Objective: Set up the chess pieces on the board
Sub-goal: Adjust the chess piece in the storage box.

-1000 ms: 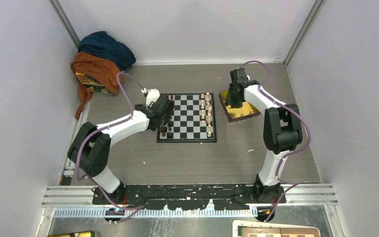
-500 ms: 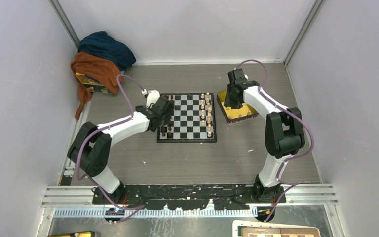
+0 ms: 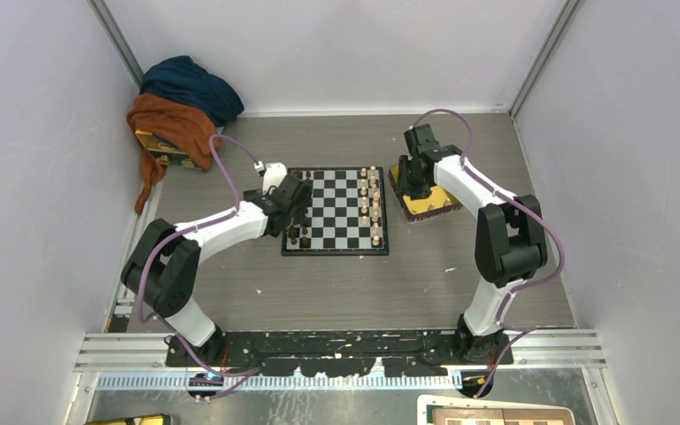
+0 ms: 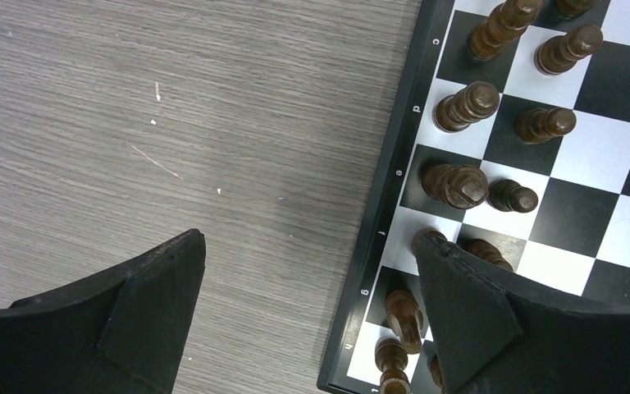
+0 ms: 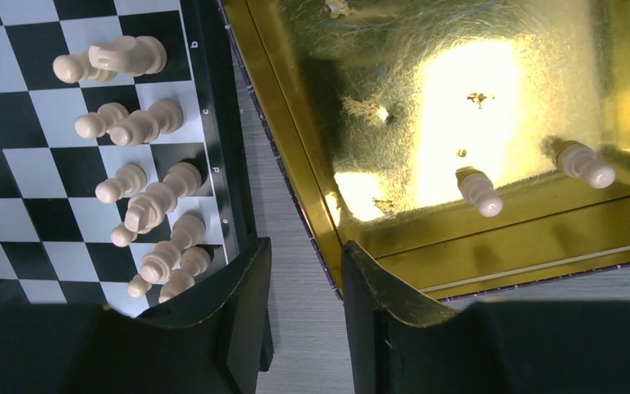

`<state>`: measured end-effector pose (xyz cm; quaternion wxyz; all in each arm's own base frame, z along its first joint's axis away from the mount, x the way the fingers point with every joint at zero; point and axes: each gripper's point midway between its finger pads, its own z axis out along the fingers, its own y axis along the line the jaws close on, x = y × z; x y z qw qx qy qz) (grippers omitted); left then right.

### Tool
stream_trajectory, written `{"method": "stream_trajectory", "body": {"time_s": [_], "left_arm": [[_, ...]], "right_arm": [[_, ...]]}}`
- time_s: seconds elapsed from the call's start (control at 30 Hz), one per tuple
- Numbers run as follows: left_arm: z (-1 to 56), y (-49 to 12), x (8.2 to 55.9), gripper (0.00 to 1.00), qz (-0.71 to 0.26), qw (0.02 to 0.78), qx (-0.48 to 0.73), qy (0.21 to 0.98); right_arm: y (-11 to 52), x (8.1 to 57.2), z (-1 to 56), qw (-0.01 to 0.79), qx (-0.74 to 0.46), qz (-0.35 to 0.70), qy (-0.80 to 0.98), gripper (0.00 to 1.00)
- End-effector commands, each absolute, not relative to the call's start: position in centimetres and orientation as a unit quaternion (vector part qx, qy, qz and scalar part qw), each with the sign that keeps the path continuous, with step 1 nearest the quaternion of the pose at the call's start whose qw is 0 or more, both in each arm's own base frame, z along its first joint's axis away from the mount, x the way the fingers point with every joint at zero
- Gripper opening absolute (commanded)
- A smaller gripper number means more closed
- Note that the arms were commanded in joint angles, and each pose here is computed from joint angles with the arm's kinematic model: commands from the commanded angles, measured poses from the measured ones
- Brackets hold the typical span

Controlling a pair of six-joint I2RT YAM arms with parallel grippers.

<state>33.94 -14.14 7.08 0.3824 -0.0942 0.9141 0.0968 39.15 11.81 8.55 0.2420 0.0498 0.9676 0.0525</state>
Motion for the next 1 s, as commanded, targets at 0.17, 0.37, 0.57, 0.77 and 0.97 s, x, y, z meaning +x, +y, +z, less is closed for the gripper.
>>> {"method": "stream_trajectory", "body": {"time_s": [0.17,0.37,0.57,0.77,0.97], "left_arm": [[8.4,-14.4,34.8,1.00,0.085,0.413,-0.107,0.901],[8.0,-14.1,34.6,1.00,0.087,0.411,-0.108,0.901],[7.9,-13.8,34.5,1.00,0.091,0.409,-0.108,0.902],[8.1,-13.7,34.5,1.00,0.093,0.409,-0.107,0.901],[8.0,-13.8,34.7,1.00,0.096,0.407,-0.102,0.903]], "right_arm": [[12.6,39.7,9.2,0.238,0.024,0.064,0.969,0.43],[12.7,39.6,7.1,0.214,0.023,0.060,0.975,0.43],[12.7,40.6,6.5,0.216,0.031,0.052,0.974,0.29],[12.3,42.3,6.7,0.230,0.046,0.031,0.972,0.11],[11.7,44.3,6.9,0.249,0.075,0.007,0.966,0.02]]}}
